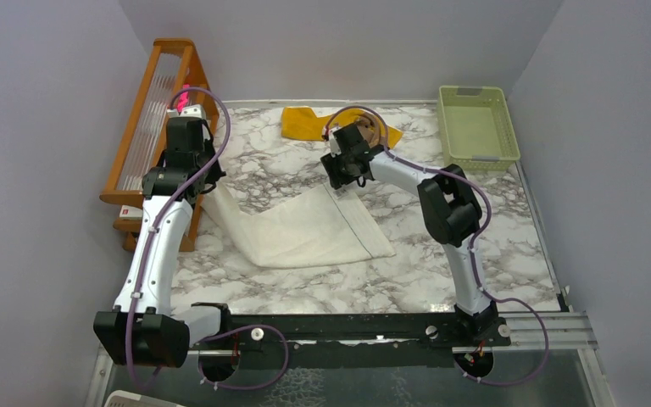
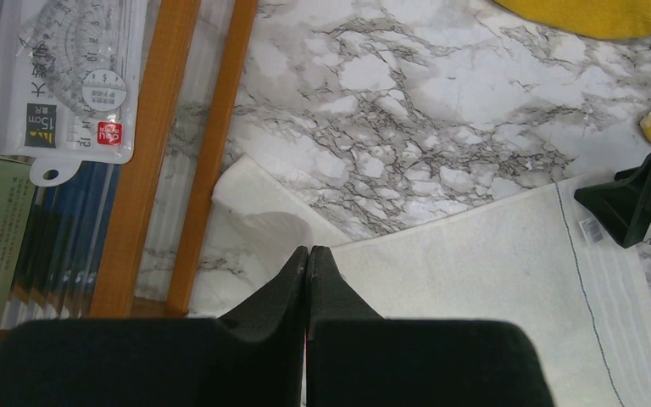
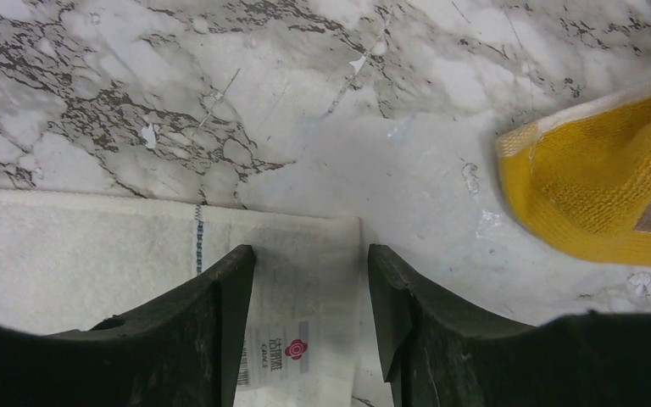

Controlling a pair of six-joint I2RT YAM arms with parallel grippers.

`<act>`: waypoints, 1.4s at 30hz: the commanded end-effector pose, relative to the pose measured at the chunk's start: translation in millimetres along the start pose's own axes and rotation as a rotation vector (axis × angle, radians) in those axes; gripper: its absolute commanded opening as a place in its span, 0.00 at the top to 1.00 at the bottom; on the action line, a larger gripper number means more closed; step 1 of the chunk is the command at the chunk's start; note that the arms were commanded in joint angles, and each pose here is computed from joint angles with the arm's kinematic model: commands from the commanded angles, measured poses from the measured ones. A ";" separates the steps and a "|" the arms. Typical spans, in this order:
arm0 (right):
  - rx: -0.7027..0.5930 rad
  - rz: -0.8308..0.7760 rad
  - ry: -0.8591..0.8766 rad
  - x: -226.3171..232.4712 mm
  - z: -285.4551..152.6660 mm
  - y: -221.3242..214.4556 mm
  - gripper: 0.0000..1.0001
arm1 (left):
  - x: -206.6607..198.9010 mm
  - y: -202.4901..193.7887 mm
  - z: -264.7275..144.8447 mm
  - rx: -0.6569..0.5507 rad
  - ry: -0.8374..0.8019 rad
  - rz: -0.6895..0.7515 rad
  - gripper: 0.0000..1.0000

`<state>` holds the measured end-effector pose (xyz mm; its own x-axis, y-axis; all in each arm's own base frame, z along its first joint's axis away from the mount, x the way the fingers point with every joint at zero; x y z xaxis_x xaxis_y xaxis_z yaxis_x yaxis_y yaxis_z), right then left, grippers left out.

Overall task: Roll the towels
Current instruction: Flatten out the towel at the center of the board.

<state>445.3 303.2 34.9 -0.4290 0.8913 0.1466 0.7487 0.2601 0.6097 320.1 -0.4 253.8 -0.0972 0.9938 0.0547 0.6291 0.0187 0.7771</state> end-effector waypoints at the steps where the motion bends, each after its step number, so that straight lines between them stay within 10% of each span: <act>1: 0.043 -0.017 -0.127 -19.4 11.8 -16.2 0.49 | 2.7 4.4 -10.5 -0.027 -0.001 -0.005 1.00; 5: 0.059 -0.006 -0.172 -34.5 16.0 -25.4 0.56 | 6.9 4.3 -11.9 -0.027 0.021 -0.003 1.00; 9: 0.057 0.080 -0.159 -56.2 10.7 -23.5 0.98 | 11.7 10.0 -11.5 -0.036 0.051 -0.004 1.00; 15: -0.125 0.101 -0.153 -70.4 -60.9 43.0 0.99 | 18.1 55.1 -15.0 -0.105 0.073 -0.046 1.00; 24: -0.737 0.169 -0.297 -77.8 -308.7 145.8 0.99 | 23.7 136.0 -76.7 -0.295 0.043 -0.102 1.00; 30: -0.930 0.221 -0.202 -62.4 -414.2 109.3 0.99 | 30.1 112.4 -120.3 -0.332 0.052 -0.174 1.00; 42: -0.972 0.138 0.196 -2.8 -486.7 -10.5 0.99 | 46.6 1.9 -188.8 -0.360 0.108 -0.328 1.00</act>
<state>232.3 108.4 404.1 -0.3755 0.8692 0.3217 0.0837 -0.3139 0.9458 190.1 14.7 378.6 -0.2525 0.9552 -0.1542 0.2735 0.2234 0.9356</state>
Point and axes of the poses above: each gripper's point midway between its finger pads, its own z axis out along the fingers, its own x axis along the line the jaws close on, y = z × x, the point moved 1 cm from there along -z, back along the fingers, and after that the axes turned 11 degrees about z, right-handed, at the moved point
